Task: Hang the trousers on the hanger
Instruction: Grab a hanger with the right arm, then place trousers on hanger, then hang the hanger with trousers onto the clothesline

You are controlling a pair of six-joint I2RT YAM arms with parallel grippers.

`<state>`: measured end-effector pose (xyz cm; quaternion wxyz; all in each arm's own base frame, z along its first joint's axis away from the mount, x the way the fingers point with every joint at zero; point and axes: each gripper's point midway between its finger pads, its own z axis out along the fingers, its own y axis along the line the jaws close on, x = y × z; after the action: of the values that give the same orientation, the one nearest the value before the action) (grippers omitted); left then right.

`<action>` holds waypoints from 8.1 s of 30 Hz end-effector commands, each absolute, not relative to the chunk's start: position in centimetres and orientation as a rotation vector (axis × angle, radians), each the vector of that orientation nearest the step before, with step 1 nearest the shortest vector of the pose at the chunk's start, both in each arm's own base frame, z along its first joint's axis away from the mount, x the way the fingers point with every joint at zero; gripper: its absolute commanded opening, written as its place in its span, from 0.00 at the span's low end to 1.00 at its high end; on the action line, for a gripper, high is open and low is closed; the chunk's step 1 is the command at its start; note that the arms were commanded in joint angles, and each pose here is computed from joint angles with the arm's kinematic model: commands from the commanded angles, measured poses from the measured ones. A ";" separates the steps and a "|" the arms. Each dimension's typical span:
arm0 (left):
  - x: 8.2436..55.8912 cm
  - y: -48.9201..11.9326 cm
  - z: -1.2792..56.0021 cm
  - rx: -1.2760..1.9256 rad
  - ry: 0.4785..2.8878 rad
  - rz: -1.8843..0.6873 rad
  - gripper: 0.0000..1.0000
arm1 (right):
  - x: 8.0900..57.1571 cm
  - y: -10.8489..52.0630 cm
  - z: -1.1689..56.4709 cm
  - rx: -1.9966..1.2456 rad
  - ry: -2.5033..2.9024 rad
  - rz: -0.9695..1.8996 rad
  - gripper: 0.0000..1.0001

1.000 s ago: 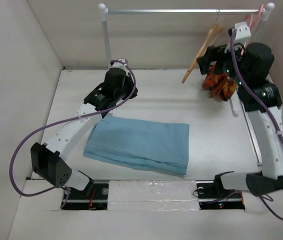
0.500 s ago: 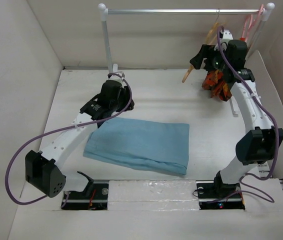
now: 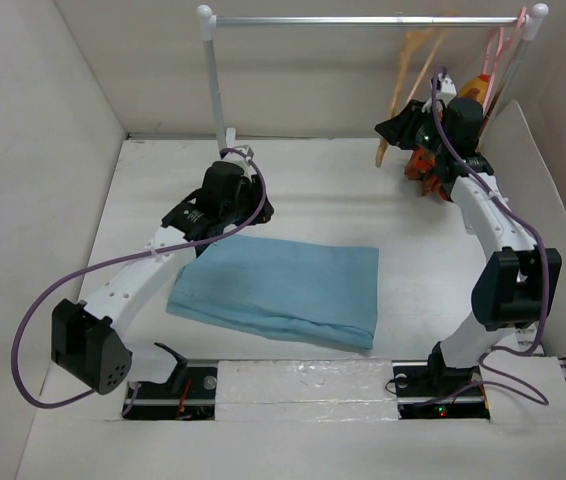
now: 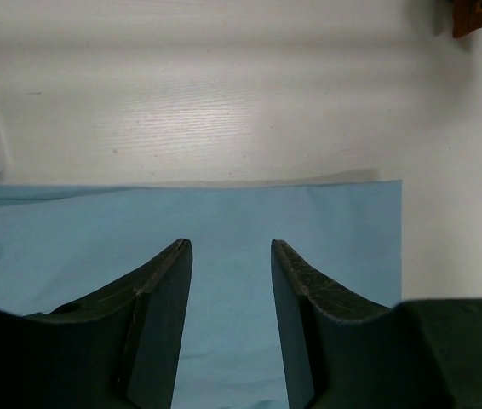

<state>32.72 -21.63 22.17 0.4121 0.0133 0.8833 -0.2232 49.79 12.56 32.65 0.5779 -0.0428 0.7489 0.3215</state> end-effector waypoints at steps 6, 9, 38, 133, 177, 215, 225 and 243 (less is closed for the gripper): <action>33.2 -22.7 23.6 0.032 2.186 -0.627 0.37 | 47.5 13.3 39.9 -0.171 1.547 0.713 0.15; 33.4 -23.1 25.1 0.034 2.166 -0.657 0.38 | 46.6 13.2 41.5 -0.184 1.534 0.646 0.10; 33.8 -30.8 43.1 0.163 1.783 -1.125 0.50 | 38.3 16.0 42.8 -0.250 1.081 1.212 0.00; 21.6 -40.8 9.4 -0.160 2.252 -0.798 0.00 | 25.8 10.9 11.7 -0.281 2.142 0.576 0.00; 23.9 -29.0 13.4 0.027 2.127 -0.371 0.00 | 32.3 2.4 8.3 -0.108 2.265 0.478 0.00; 24.8 -29.6 46.0 -0.054 1.739 -0.702 0.00 | 19.0 29.2 43.4 -0.522 1.540 1.232 0.88; 25.0 -29.4 47.0 -0.090 1.687 -0.738 0.00 | 19.6 33.4 39.3 -0.479 1.633 1.323 0.87; 25.1 -29.8 48.0 -0.097 1.640 -0.773 0.00 | 20.0 33.5 40.5 -0.294 1.538 1.453 0.09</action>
<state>25.68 -29.86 40.14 0.5729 0.0232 0.7891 -0.2206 21.00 33.45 35.47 0.4381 -0.1060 0.7018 0.5516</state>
